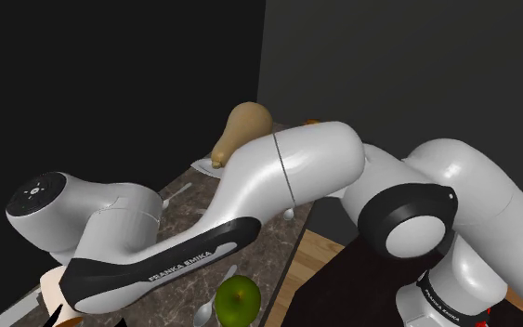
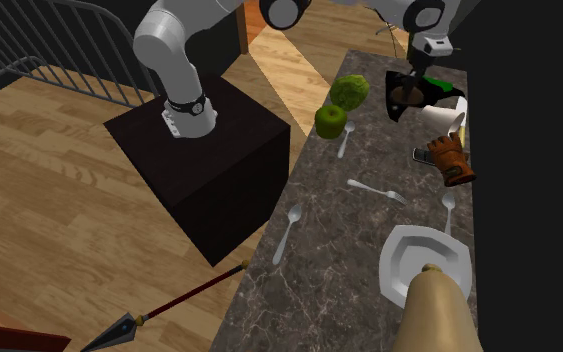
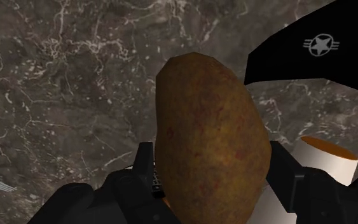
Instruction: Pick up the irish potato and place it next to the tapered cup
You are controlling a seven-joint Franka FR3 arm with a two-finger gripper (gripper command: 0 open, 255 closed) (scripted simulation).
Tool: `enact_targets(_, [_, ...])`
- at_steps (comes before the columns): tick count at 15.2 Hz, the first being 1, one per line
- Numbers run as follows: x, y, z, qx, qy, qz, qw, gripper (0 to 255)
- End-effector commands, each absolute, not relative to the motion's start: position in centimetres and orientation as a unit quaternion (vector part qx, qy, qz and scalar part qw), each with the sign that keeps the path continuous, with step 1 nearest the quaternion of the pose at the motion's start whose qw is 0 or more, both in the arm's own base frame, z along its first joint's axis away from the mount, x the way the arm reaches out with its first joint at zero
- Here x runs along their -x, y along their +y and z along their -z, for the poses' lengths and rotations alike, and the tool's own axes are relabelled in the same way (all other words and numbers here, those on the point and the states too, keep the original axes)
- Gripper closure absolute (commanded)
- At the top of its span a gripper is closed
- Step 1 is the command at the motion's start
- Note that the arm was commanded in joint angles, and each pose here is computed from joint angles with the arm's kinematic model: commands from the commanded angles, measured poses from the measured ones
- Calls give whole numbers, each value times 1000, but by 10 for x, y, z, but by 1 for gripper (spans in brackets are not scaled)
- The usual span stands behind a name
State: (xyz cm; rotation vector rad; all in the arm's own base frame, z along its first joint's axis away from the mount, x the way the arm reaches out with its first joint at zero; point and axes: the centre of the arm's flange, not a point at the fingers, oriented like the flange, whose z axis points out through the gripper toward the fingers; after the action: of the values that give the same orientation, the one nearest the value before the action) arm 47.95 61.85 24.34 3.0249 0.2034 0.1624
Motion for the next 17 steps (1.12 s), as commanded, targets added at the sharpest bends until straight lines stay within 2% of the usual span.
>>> enact_targets(1, [-479, 618, -233, -995, 67, -54, 53, 255])
enact_targets(17, [-479, 618, -148, -995, 67, -54, 53, 255])
